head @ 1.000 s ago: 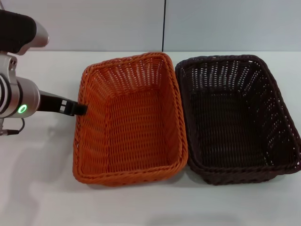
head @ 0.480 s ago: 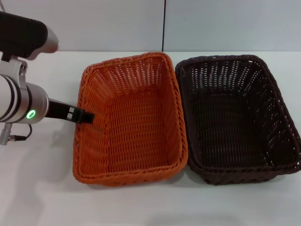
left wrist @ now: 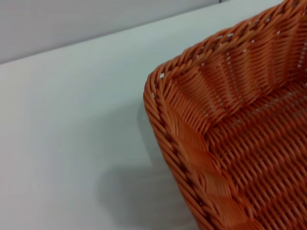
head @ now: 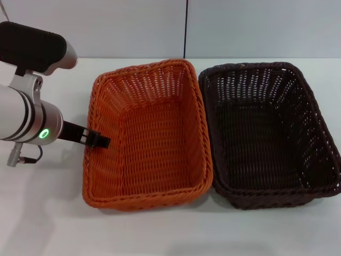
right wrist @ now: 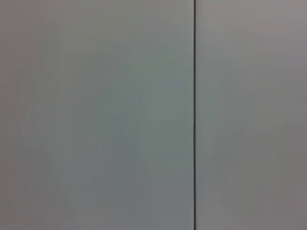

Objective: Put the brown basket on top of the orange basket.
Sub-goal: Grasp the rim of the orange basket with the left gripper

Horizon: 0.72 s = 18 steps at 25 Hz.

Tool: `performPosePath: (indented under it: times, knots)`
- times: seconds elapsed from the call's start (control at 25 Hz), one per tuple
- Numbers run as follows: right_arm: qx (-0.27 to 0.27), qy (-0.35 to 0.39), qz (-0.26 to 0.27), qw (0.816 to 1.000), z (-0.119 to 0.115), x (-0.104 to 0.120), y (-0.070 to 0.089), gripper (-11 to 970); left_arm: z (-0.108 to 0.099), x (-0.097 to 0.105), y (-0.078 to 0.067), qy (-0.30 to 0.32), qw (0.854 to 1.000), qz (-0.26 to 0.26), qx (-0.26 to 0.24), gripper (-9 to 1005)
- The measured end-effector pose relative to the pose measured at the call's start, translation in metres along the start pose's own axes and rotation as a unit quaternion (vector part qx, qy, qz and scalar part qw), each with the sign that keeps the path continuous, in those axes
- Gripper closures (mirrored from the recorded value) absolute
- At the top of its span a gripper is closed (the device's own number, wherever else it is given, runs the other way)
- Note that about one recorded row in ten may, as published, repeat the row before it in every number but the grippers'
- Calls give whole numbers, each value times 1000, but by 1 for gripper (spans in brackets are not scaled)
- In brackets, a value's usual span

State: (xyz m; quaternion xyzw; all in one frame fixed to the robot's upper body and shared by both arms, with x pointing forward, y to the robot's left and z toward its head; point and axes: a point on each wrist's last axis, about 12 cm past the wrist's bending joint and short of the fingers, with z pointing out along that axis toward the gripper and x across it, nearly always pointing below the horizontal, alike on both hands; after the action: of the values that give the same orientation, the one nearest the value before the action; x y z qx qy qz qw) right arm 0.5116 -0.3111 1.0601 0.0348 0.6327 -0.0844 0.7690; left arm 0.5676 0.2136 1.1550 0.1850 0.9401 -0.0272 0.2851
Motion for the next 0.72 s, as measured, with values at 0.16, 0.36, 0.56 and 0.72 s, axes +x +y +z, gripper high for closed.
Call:
performPosePath:
  times: [0.16, 0.36, 0.56, 0.72]
  knots:
    - [0, 2, 0, 1000, 0, 1, 0, 262, 2, -1, -1, 2, 1000, 1, 1, 228]
    - [0, 3, -1, 1000, -1, 1, -1, 262, 6, -2, -3, 9, 1000, 3, 6, 229]
    - [0, 4, -2, 1000, -2, 2, -1, 262, 14, -2, -7, 21, 1000, 6, 14, 231]
    - [0, 5, -3, 1000, -3, 2, -2, 262, 16, -3, -9, 20, 1000, 6, 18, 231]
